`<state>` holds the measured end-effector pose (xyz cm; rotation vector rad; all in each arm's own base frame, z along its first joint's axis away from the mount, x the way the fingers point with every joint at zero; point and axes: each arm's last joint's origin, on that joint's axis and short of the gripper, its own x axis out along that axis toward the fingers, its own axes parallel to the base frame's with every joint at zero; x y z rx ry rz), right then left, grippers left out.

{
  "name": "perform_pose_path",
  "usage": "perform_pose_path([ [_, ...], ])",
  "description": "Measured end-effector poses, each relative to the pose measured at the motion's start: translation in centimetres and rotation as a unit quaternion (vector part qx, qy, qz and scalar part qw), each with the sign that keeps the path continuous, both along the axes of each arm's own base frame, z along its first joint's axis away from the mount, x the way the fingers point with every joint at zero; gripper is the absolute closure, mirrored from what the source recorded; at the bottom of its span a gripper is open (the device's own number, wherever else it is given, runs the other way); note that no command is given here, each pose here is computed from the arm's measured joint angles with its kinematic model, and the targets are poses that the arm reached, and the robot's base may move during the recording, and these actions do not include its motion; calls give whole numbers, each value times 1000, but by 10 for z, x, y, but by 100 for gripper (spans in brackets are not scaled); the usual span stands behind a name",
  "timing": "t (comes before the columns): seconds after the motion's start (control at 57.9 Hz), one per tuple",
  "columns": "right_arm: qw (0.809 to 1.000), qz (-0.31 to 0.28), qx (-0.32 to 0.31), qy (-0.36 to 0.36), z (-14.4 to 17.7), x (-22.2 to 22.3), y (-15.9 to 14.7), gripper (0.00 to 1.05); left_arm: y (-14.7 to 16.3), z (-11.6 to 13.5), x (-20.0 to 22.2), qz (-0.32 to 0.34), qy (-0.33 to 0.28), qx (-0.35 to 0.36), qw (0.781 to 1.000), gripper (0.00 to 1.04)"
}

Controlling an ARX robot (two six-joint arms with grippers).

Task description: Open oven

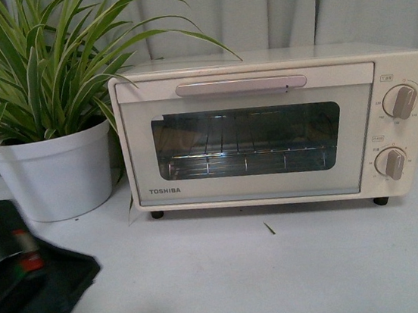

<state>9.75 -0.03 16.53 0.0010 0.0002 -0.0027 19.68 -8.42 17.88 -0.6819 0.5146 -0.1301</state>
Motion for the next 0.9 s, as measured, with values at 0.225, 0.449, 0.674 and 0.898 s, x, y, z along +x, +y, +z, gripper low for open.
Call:
perform_pose_path([
  [0.225,1000,0,0,0,0,0,0,9,-31,-12,37,-9,28,-32,999,6],
  [0.449,1000,0,0,0,0,0,0,9,-49,-24,62,-8,53,-56,997,6],
  [0.674,1000,0,0,0,0,0,0,9,-60,-31,80,-4,65,-79,995,6],
  [0.898,1000,0,0,0,0,0,0,9,-64,-33,93,-2,65,-100,993,7],
])
